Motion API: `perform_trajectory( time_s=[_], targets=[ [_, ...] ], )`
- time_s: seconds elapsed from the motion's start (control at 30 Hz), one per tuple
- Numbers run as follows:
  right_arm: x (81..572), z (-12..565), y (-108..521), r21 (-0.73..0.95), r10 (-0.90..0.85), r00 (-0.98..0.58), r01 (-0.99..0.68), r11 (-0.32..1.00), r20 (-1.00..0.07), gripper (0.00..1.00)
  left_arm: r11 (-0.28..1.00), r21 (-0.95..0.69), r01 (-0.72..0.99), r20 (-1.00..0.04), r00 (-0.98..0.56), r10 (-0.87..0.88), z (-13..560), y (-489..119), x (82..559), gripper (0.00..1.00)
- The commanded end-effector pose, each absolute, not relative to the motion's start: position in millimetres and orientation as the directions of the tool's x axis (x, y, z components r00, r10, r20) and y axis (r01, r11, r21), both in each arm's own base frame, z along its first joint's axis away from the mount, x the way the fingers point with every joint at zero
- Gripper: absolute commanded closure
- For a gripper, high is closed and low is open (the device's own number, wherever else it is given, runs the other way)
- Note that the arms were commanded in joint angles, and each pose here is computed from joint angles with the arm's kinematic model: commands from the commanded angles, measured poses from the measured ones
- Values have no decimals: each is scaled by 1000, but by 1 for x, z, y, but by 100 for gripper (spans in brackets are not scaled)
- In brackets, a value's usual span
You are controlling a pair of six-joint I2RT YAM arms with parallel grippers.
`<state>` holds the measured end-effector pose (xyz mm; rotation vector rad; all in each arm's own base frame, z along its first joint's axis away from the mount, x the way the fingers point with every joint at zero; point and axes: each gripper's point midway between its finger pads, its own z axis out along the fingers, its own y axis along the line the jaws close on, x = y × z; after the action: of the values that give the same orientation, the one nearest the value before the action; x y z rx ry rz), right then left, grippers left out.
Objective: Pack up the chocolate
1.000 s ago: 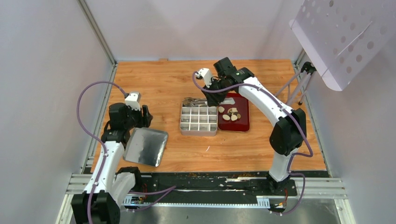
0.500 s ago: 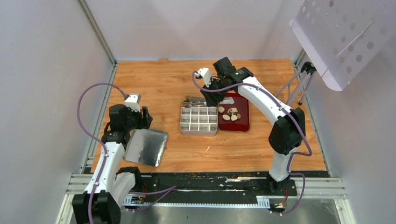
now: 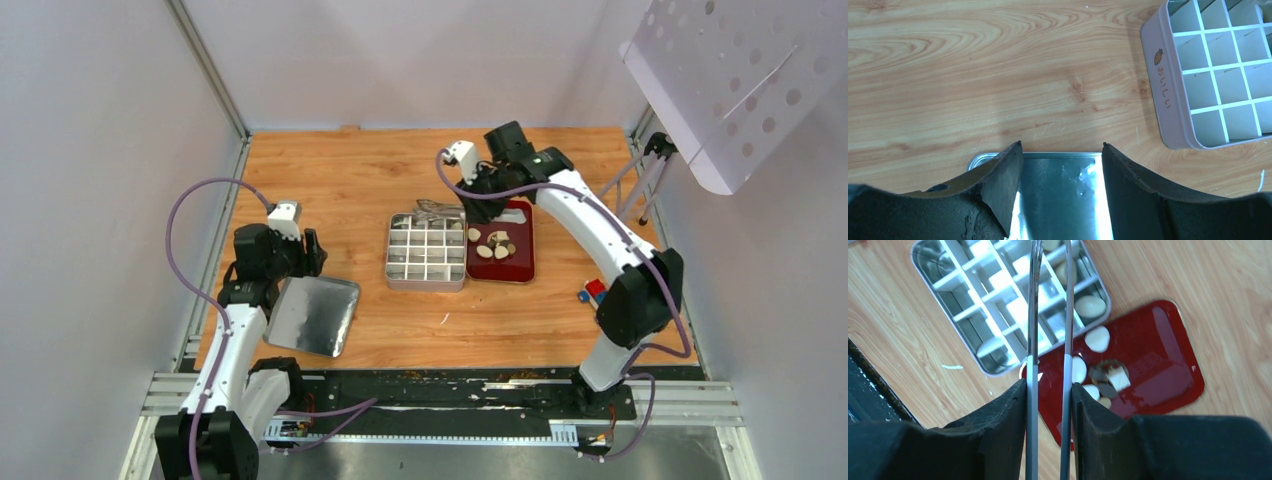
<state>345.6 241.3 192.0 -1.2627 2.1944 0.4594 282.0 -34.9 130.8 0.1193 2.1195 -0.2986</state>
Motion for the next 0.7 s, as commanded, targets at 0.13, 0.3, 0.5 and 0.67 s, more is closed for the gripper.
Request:
perform_trajectory(
  time_s=[0.13,0.3,0.5,0.67],
  targets=[
    [338,231,172,-71,-622,-406,-799,597,-670,73,963,-172,208,-851,-524,-38,133,-35,288,33],
    [329,211,136,-82,-655,-442,-789,609,-613,72,962,-170,213,-848,-528,-32,134,-35,289,33],
    [311,198,122,-63,-707,-435,-827,558,-558,71,962,-167,215,-846,-533,-28,136,-34,291,33],
    [290,194,119,-51,-741,-397,-865,500,-542,71,962,-170,214,-849,-527,-33,137,-34,293,32]
  ],
)
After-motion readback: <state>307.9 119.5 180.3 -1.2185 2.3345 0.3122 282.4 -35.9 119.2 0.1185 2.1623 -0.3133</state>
